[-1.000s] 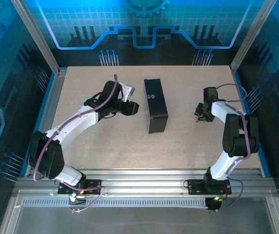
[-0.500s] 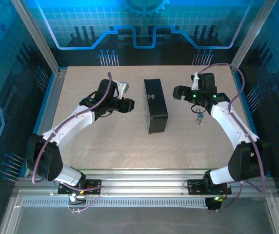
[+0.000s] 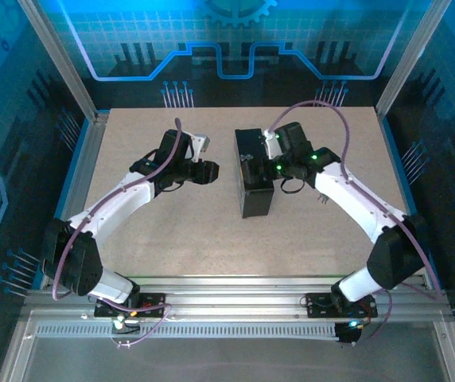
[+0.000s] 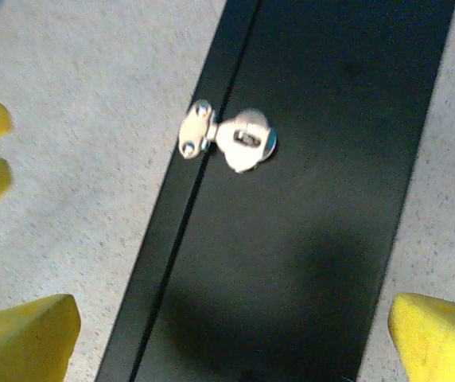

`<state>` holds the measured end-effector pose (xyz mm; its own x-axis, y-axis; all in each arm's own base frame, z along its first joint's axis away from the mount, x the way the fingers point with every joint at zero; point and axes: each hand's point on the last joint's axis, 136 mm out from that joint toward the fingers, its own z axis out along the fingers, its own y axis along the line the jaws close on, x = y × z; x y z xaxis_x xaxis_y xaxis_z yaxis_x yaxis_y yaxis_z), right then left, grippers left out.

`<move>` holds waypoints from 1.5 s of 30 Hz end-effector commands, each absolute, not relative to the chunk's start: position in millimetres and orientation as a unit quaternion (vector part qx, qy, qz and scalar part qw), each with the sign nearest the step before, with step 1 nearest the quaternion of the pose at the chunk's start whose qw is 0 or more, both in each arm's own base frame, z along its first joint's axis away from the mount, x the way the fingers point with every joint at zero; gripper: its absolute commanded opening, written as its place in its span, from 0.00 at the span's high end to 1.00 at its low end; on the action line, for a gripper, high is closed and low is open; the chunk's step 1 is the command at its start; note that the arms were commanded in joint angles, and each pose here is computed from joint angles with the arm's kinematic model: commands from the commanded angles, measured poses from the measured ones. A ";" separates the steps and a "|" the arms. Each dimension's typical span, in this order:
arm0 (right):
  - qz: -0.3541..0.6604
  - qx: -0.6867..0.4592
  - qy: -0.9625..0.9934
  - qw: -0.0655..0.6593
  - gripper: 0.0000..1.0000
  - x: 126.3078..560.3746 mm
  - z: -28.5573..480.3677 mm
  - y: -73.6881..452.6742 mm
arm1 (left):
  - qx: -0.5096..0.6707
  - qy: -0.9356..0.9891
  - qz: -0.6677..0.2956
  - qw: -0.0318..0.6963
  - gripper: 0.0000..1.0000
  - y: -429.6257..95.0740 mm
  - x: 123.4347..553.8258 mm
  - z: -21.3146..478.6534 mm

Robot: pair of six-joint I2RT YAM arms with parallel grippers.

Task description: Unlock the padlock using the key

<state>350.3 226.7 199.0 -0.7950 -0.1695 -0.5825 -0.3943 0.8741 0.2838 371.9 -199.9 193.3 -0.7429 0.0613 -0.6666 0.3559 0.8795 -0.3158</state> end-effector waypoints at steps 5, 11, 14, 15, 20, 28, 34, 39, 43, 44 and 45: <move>0.144 -0.190 0.939 0.249 0.00 344.0 184.6 243.4 | 0.107 0.916 -0.205 0.328 0.45 -192.1 367.5 186.4; 0.100 -0.182 0.954 0.216 0.00 341.0 162.4 244.1 | 0.107 0.916 -0.203 0.329 0.45 -190.8 366.6 185.6; 0.101 -0.176 0.956 0.213 0.01 340.2 156.6 243.0 | 0.108 0.916 -0.199 0.330 0.45 -189.0 366.3 185.7; 0.110 -0.173 0.955 0.213 0.04 340.0 156.5 244.0 | 0.109 0.917 -0.197 0.330 0.45 -188.8 366.0 185.5; 0.272 -0.108 0.931 0.217 0.13 345.1 168.9 251.7 | 0.113 0.917 -0.198 0.327 0.45 -189.0 363.7 185.4; 0.477 -0.029 0.858 0.186 0.12 365.9 174.0 249.8 | 0.098 0.918 -0.202 0.326 0.45 -193.2 375.6 181.0; 0.500 -0.020 0.854 0.146 0.08 370.7 151.1 254.4 | 0.027 0.936 -0.165 0.308 0.44 -181.6 402.4 145.2; 0.503 -0.019 0.853 0.137 0.07 377.6 135.5 257.1 | -0.035 0.946 -0.108 0.303 0.44 -157.6 418.9 114.0; 0.492 -0.027 0.861 0.124 0.07 381.1 123.5 262.6 | -0.042 0.948 -0.095 0.300 0.43 -150.8 425.0 98.7; 0.486 -0.033 0.865 0.120 0.06 382.0 120.5 264.2 | -0.045 0.950 -0.092 0.296 0.43 -148.8 425.5 94.3; 0.481 -0.038 0.868 0.117 0.06 382.6 118.1 266.0 | -0.047 0.950 -0.090 0.294 0.43 -147.1 425.6 91.2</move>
